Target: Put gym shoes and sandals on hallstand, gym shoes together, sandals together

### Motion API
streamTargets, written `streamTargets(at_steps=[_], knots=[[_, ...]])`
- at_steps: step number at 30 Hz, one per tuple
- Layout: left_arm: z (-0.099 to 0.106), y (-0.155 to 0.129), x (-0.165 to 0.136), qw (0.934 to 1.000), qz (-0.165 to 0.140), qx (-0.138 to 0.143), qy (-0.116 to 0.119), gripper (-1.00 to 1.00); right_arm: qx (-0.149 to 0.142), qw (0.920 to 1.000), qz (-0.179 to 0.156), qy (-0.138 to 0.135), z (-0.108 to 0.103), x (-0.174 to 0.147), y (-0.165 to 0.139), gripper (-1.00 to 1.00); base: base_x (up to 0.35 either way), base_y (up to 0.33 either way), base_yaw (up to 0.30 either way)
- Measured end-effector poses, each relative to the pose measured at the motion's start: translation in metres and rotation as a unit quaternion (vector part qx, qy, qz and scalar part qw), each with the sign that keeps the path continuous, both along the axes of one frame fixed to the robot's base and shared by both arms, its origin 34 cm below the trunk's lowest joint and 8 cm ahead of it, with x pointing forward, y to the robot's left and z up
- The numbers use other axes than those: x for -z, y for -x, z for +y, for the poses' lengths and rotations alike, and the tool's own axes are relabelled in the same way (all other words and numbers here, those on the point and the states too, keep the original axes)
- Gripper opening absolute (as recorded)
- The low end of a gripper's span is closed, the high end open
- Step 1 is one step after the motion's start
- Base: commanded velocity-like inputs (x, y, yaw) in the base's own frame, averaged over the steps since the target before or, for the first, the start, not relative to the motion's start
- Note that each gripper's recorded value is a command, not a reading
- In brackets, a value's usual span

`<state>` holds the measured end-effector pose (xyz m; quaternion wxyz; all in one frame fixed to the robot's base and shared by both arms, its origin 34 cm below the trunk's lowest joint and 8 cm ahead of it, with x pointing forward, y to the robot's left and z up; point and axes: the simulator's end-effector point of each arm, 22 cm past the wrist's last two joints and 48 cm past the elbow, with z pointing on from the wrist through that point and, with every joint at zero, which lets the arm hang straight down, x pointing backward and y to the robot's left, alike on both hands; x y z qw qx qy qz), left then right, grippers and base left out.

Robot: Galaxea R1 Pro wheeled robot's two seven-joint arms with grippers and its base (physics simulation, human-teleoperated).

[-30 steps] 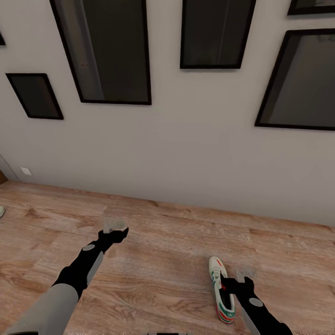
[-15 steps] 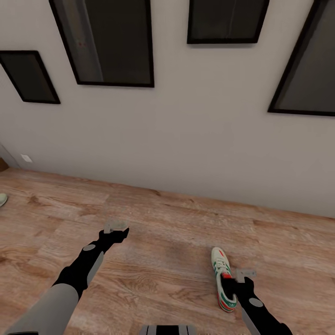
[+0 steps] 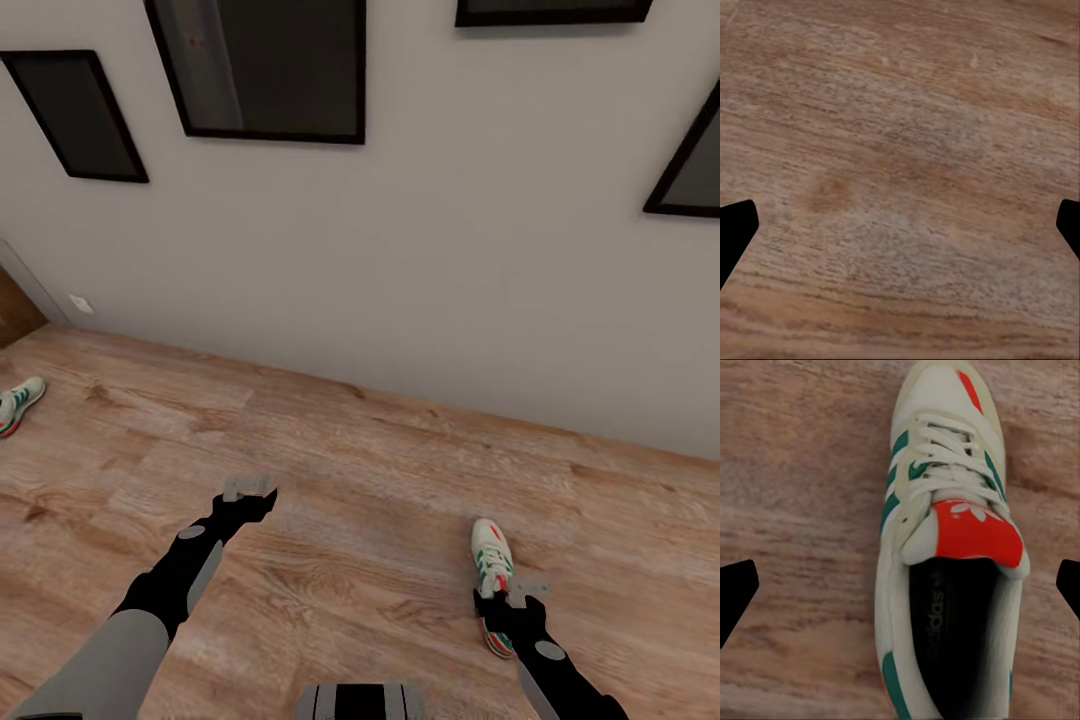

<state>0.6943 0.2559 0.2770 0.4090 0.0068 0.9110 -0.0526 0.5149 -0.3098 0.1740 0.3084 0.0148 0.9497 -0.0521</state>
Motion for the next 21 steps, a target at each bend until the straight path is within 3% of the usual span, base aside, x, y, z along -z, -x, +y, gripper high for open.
streamTargets(at_steps=[9, 21], knots=[[0.000, 0.011, 0.029, 0.9998, 0.021, 0.000, 0.000, 1.00, 0.000, 0.9997, 0.024, 0.000, 0.000, 0.022, 0.017, 1.00, 0.000, 0.000, 0.167], [0.000, 0.020, 0.048, 0.9993, 0.037, 0.000, 0.000, 1.00, 0.002, 0.9993, 0.038, 0.000, -0.001, 0.034, 0.027, 1.00, 0.000, 0.000, -0.064]])
